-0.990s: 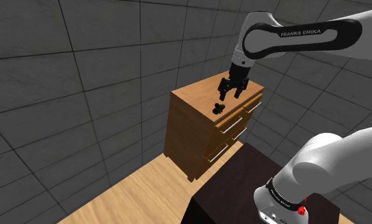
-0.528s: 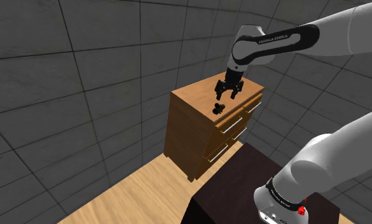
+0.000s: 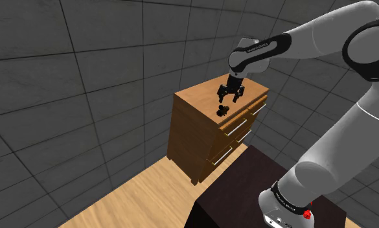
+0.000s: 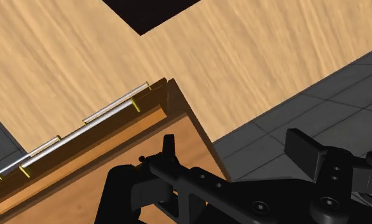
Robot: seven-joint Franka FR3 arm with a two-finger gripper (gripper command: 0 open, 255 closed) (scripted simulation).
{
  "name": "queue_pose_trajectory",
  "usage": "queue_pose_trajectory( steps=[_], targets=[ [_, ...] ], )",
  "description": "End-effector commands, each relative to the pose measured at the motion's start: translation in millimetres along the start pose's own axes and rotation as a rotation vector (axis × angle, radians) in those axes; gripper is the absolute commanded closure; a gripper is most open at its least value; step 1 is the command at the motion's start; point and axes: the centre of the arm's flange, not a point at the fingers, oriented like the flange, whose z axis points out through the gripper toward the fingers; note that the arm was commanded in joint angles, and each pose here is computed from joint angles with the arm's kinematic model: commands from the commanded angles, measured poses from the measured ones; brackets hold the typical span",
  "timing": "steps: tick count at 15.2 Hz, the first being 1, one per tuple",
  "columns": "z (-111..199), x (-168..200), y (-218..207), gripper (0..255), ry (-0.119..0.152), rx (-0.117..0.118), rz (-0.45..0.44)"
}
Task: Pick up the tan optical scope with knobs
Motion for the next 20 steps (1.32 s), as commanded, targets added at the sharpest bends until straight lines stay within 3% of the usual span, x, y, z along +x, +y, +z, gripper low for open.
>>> queue_pose_trajectory(
  steps=[1, 15, 20],
  targets=[
    [11, 22, 12, 0, 0.003, 0.0, 0.028],
    [101, 141, 119, 0, 0.021, 0.002, 0.218],
    [127, 148, 127, 0, 0.022, 0.002, 0.229]
  ],
)
